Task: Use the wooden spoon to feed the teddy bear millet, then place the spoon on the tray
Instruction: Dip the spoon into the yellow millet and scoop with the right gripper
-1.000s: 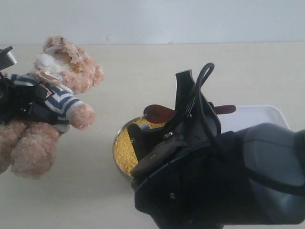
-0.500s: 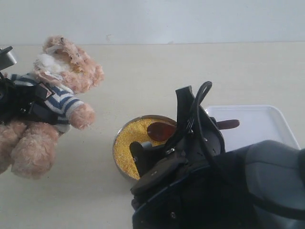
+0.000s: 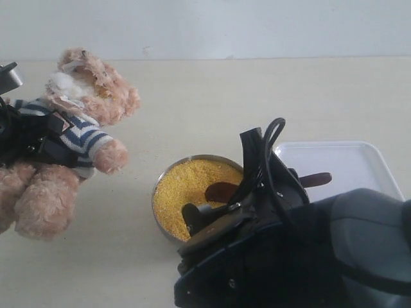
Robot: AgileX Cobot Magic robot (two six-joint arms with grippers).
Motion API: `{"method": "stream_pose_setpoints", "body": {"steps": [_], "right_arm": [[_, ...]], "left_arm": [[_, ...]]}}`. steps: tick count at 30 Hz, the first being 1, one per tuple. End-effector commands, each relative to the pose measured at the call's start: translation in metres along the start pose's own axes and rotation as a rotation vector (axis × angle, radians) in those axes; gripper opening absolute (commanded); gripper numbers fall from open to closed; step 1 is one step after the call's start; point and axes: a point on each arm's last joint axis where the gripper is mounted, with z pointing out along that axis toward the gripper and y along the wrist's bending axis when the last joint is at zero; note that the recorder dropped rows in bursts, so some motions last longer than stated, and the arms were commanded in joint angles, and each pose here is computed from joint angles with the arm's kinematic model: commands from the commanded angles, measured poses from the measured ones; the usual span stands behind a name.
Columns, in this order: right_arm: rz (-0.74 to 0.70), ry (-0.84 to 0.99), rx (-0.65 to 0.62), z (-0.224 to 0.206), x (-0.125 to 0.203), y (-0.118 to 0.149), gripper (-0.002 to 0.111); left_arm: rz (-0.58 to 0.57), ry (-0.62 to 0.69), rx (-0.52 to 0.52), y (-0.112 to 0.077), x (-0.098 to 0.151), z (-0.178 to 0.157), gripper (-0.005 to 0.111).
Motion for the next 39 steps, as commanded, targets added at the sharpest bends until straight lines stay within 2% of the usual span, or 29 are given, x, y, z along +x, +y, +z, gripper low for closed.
{"method": "stream_pose_setpoints", "body": {"steps": [1, 9, 16, 23, 29, 39], "right_arm": [[-0.046, 0.007, -0.012, -0.001, 0.001, 0.001, 0.000], [-0.095, 0.008, -0.027, -0.001, 0.001, 0.002, 0.000], [-0.115, -0.031, -0.142, -0.002, -0.002, 0.013, 0.000], [-0.115, -0.036, -0.145, -0.003, -0.002, 0.013, 0.000], [-0.065, -0.064, -0.160, -0.009, -0.007, 0.003, 0.000], [-0.019, -0.145, -0.297, -0.021, -0.016, -0.006, 0.000]], "left_arm": [[0.000, -0.013, 0.015, -0.003, 0.000, -0.002, 0.004], [0.000, -0.013, 0.015, -0.003, 0.000, -0.002, 0.004], [0.000, -0.013, 0.015, -0.003, 0.000, -0.002, 0.004], [0.000, -0.013, 0.015, -0.003, 0.000, -0.002, 0.004], [0.000, -0.013, 0.015, -0.003, 0.000, -0.002, 0.004], [0.000, -0.013, 0.015, -0.003, 0.000, -0.002, 0.004]]}}
